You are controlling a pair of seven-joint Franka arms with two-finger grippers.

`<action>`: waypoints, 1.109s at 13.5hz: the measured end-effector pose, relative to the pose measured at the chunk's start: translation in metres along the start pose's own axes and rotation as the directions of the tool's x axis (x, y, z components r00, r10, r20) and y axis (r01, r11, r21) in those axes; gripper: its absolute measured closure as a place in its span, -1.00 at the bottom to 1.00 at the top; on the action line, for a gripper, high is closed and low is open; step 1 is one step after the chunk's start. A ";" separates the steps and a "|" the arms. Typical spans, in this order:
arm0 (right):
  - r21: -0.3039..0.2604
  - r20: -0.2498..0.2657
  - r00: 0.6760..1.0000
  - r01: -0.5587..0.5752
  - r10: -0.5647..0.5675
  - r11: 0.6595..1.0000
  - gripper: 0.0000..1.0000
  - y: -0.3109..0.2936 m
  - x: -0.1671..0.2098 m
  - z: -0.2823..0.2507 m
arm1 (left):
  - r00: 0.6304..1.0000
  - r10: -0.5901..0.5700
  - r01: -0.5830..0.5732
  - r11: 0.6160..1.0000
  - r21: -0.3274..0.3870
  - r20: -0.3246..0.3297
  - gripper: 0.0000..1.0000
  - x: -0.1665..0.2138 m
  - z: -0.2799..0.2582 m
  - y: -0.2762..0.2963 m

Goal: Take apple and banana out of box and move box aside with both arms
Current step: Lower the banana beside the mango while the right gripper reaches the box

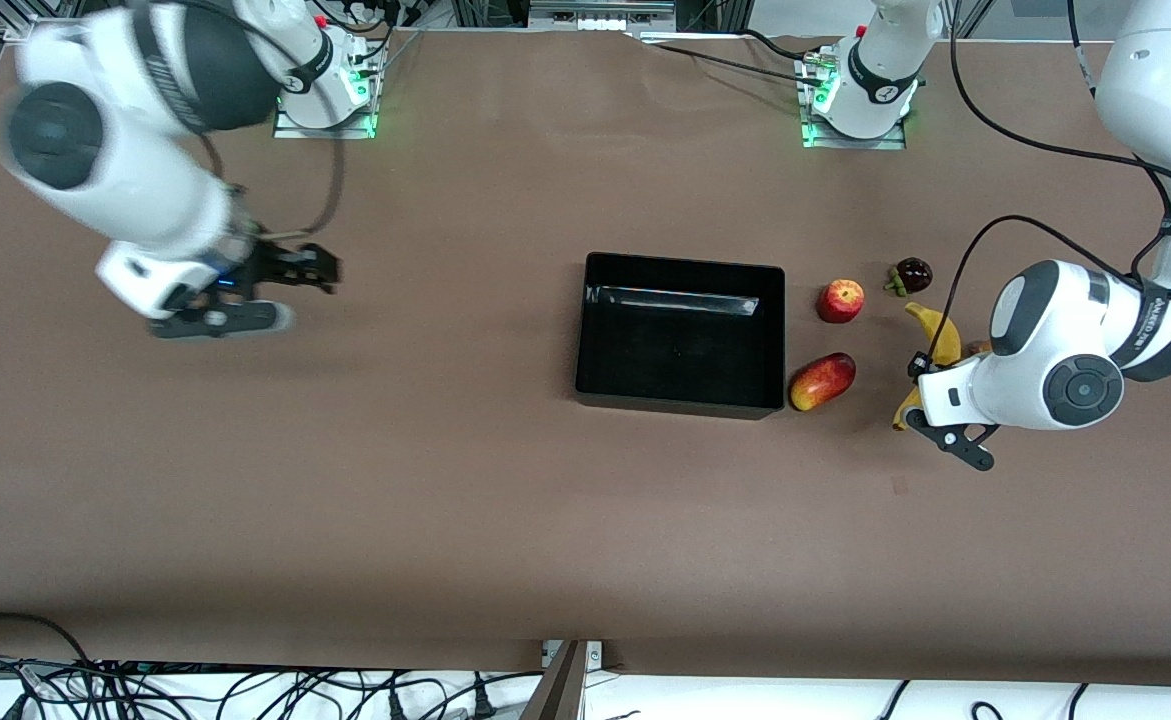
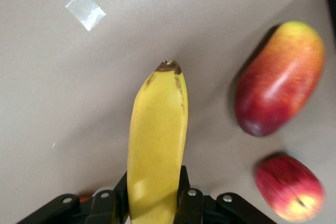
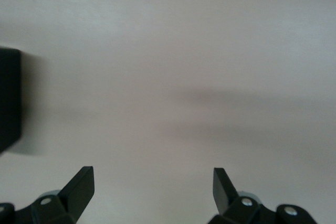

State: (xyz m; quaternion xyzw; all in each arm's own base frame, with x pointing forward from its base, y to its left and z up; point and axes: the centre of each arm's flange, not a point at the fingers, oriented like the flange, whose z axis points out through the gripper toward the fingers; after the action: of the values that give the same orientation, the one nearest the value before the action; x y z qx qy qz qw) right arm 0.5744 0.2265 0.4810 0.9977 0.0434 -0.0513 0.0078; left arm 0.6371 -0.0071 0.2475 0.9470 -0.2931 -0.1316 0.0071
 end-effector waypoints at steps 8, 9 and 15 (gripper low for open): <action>0.089 -0.019 0.991 -0.127 0.129 0.988 -1.00 -0.143 0.000 0.091 | 0.996 0.089 -0.087 0.993 0.078 -0.028 -0.31 -0.005 0.046 -0.001; 0.094 -0.025 0.989 -0.141 0.143 0.986 -1.00 -0.167 -0.005 0.108 | 0.995 0.099 -0.096 0.992 0.085 -0.033 -0.48 -0.003 0.037 0.004; 0.109 -0.030 0.977 -0.205 0.210 0.973 -1.00 -0.263 -0.038 0.195 | 0.988 0.149 -0.154 0.958 0.240 0.037 -1.00 -0.006 -0.125 0.083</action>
State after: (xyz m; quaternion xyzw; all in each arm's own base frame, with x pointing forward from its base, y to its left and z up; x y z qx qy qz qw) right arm 0.4940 0.4814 0.2882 0.9966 -0.0637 -0.0320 -0.0402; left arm 0.6178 -0.0803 0.3769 0.9143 -0.3787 -0.1025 -0.1012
